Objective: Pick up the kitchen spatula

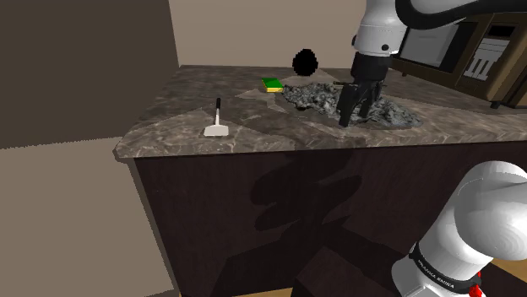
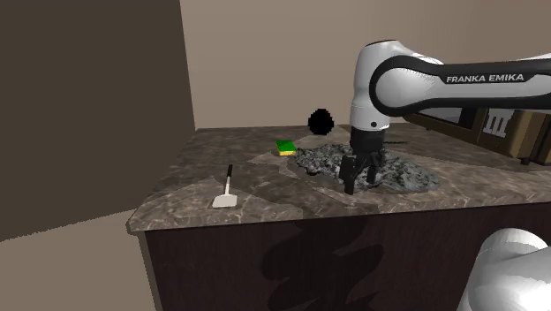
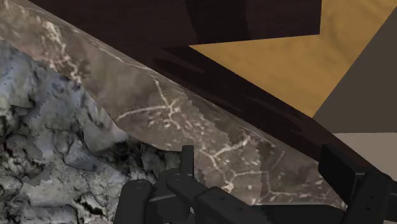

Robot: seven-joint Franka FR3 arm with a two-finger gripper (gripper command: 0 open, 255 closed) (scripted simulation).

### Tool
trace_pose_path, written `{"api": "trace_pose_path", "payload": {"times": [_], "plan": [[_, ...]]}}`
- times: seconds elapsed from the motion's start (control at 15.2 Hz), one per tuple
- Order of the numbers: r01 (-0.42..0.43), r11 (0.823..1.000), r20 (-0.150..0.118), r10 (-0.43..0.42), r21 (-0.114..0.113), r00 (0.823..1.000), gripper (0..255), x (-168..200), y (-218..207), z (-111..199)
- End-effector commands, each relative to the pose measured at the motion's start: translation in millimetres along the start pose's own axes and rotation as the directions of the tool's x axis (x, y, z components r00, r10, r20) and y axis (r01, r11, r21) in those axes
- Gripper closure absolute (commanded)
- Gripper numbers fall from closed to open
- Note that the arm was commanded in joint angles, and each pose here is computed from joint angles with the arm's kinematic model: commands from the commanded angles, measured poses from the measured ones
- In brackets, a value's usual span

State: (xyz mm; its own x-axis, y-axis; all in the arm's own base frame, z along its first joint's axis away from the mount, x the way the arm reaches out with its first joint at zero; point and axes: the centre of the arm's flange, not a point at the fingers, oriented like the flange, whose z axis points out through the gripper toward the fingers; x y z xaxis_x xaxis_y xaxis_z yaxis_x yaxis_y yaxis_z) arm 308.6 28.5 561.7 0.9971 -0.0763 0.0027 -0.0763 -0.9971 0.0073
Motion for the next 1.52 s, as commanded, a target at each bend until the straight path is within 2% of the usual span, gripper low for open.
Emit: {"api": "trace_pose_path", "payload": {"times": [0.0,0.33,0.73,1.06,1.45], "plan": [[0.000,1.000,0.000,0.000,0.000,1.000,0,0.0,0.0,0.0],[-0.090,0.996,-0.010,0.090,-0.001,0.996,0,42.4,-49.6,-0.3],[-0.197,0.980,-0.023,0.197,-0.002,0.980,0,98.9,-103.7,-1.2],[-0.285,0.958,-0.033,0.285,-0.001,0.958,0,150.2,-144.0,-2.4],[-0.387,0.922,-0.045,0.387,0.001,0.921,0,216.2,-185.9,-4.5]]}}
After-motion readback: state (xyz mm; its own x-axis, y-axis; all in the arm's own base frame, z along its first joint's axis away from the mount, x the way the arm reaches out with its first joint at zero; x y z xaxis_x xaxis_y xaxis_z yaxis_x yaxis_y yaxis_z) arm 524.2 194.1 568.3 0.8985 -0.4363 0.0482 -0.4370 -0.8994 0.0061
